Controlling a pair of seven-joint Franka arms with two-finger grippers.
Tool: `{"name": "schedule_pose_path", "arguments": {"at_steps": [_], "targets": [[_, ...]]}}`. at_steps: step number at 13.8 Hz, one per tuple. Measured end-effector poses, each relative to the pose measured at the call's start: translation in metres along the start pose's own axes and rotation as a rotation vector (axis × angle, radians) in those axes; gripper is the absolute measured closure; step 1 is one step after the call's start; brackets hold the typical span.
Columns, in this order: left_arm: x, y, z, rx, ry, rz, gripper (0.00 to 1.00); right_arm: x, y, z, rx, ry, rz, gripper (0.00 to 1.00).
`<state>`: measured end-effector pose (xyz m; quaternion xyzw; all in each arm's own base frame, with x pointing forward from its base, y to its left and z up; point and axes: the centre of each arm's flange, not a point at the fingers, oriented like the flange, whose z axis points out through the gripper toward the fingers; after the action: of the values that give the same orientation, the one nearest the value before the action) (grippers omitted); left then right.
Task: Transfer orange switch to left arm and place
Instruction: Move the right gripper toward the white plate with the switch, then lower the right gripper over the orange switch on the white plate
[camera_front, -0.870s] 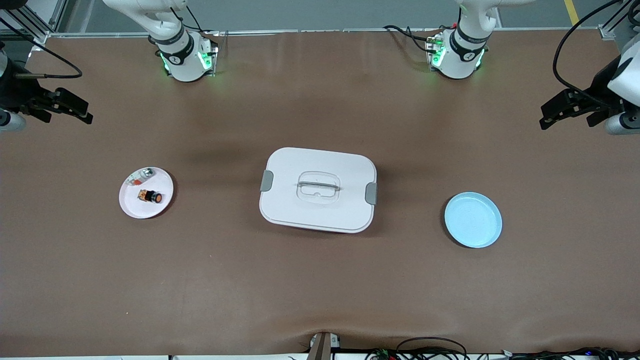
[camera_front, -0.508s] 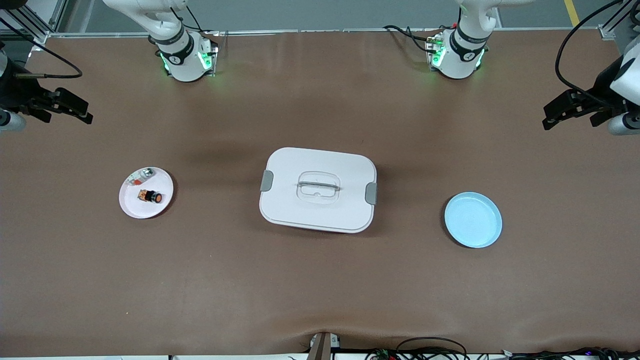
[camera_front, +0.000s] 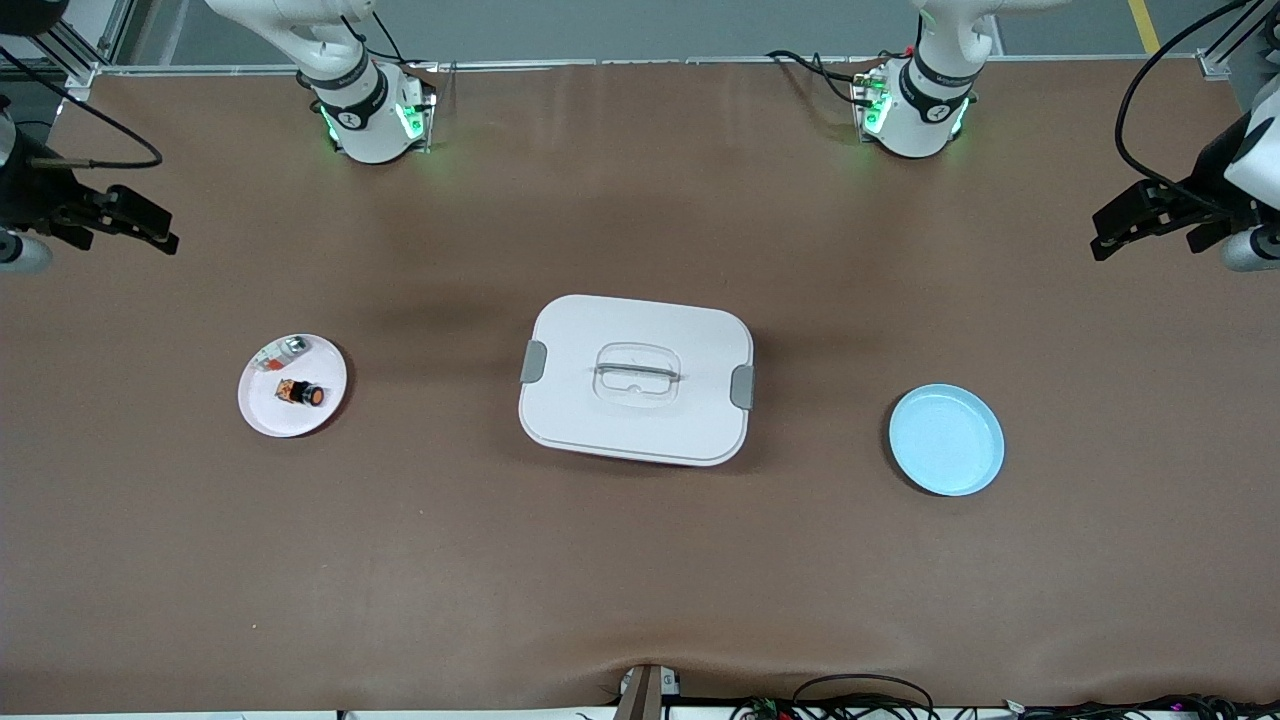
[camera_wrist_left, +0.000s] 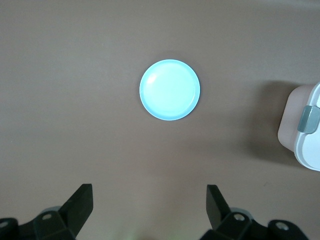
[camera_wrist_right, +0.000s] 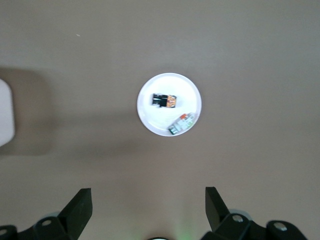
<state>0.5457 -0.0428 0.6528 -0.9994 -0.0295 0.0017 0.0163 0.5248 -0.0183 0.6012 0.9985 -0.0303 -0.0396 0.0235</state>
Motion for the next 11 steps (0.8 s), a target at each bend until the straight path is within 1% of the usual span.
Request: {"name": "schedule_pose_path", "arguments": {"at_steps": [4, 7, 11], "targets": [[0.001, 0.002, 0.004, 0.001, -0.007, 0.004, 0.00, 0.033, 0.005, 0.046, -0.012, -0.023, 0.007, 0.00], [0.001, 0.003, 0.004, 0.001, -0.008, 0.006, 0.00, 0.053, 0.015, 0.099, -0.008, -0.007, 0.023, 0.00], [0.001, 0.003, 0.004, 0.001, -0.009, 0.007, 0.00, 0.057, 0.017, 0.163, -0.004, 0.023, 0.025, 0.00]]}}
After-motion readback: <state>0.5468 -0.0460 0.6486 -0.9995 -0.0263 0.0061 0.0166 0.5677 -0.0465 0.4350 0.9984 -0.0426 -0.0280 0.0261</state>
